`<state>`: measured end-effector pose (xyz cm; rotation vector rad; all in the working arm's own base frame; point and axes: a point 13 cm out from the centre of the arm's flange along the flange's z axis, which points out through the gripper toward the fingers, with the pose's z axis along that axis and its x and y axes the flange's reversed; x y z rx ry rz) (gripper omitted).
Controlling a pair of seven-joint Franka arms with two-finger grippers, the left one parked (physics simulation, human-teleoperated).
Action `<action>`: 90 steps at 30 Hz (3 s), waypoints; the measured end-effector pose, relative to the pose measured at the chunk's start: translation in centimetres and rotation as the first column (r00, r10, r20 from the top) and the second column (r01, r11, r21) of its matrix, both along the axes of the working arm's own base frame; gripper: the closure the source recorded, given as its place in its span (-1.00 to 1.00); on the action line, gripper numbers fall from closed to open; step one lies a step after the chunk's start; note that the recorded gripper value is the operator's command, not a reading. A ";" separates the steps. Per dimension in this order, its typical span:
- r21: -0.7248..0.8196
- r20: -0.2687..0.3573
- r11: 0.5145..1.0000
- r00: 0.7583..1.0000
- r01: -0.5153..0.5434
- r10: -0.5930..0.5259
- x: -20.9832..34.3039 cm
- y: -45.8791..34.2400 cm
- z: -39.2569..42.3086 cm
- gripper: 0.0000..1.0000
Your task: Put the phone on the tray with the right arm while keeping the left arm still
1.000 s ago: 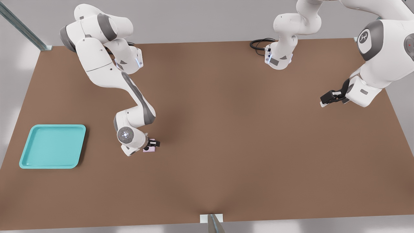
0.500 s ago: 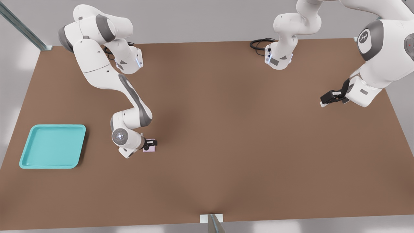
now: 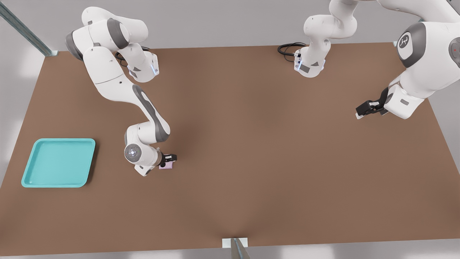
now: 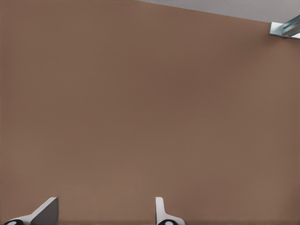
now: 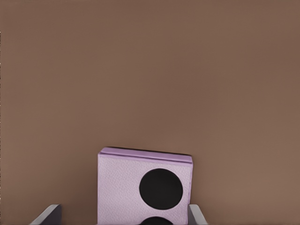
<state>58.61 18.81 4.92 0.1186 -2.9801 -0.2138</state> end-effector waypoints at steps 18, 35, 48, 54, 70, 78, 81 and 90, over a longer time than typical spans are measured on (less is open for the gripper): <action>0.012 0.046 1.000 0.999 0.011 -0.012 1.4 -0.9 0.6 -1.00; 0.000 0.037 0.998 0.997 0.063 -0.063 0.0 -0.7 -1.7 -1.00; 0.010 0.081 0.996 0.993 0.083 -0.084 1.4 -1.0 0.4 -0.55; 0.021 0.152 0.980 0.969 0.196 -0.196 4.6 -9.3 7.1 -0.55; 0.053 0.153 0.919 0.906 0.390 -0.394 -3.6 -41.6 6.8 -0.60; 0.014 0.260 0.968 0.934 0.249 -0.244 -0.6 -43.5 7.7 -1.00; -0.110 0.414 0.993 0.910 0.033 0.016 8.6 -34.1 22.5 -1.00; -0.176 0.362 0.984 0.927 -0.039 0.101 8.4 -19.7 43.8 -1.00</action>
